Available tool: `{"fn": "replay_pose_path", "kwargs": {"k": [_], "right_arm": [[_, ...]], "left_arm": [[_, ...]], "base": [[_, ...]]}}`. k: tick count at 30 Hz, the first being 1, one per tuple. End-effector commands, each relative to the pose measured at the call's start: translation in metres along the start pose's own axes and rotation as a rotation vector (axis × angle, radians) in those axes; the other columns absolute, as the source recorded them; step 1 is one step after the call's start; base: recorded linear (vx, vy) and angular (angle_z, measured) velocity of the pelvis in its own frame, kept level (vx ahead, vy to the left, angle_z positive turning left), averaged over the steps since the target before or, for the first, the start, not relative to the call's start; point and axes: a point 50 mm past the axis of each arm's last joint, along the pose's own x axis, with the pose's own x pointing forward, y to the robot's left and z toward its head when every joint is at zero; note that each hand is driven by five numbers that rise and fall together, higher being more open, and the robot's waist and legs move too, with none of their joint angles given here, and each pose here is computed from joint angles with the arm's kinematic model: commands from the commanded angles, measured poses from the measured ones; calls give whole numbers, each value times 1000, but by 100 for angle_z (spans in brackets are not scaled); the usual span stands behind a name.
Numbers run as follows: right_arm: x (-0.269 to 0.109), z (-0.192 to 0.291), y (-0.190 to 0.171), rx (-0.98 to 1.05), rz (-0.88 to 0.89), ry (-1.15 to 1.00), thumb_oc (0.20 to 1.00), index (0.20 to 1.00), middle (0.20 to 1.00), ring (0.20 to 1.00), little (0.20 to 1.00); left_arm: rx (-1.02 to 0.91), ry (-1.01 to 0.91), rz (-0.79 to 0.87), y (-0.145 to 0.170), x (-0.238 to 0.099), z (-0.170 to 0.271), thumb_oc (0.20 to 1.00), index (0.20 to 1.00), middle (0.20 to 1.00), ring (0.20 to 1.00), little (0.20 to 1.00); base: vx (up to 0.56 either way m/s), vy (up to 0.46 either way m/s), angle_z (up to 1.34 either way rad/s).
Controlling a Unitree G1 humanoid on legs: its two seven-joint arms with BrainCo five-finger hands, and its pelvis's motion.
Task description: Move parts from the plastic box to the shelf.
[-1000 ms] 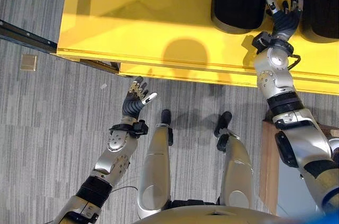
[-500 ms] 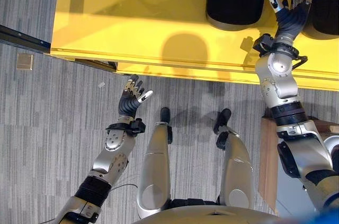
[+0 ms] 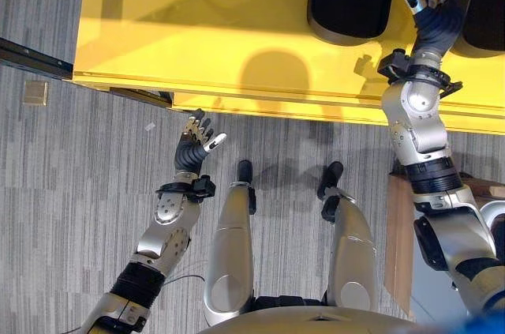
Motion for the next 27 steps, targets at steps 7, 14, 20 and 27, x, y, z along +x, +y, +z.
{"fn": "replay_pose_path", "kwargs": {"k": [7, 14, 20, 27], "right_arm": [[-42, 14, -9, 14, 189, -77, 1000, 1000, 1000, 1000, 1000], [-70, 9, -15, 59, 234, -16, 1000, 1000, 1000, 1000, 1000], [-89, 7, -18, 122, 272, 42, 1000, 1000, 1000, 1000, 1000], [-100, 5, -27, 143, 273, 87, 1000, 1000, 1000, 1000, 1000]], "left_arm": [[-77, -349, -154, -21, -9, 72, 1000, 1000, 1000, 1000, 1000], [-113, -443, -217, -41, 1, 87, 1000, 1000, 1000, 1000, 1000], [-131, -541, -247, -62, 13, 104, 1000, 1000, 1000, 1000, 1000], [-144, -632, -256, -75, 19, 121, 1000, 1000, 1000, 1000, 1000]], "base": [[9, -24, -5], [-22, -5, 0], [11, -6, -4], [10, -2, -13]]}}
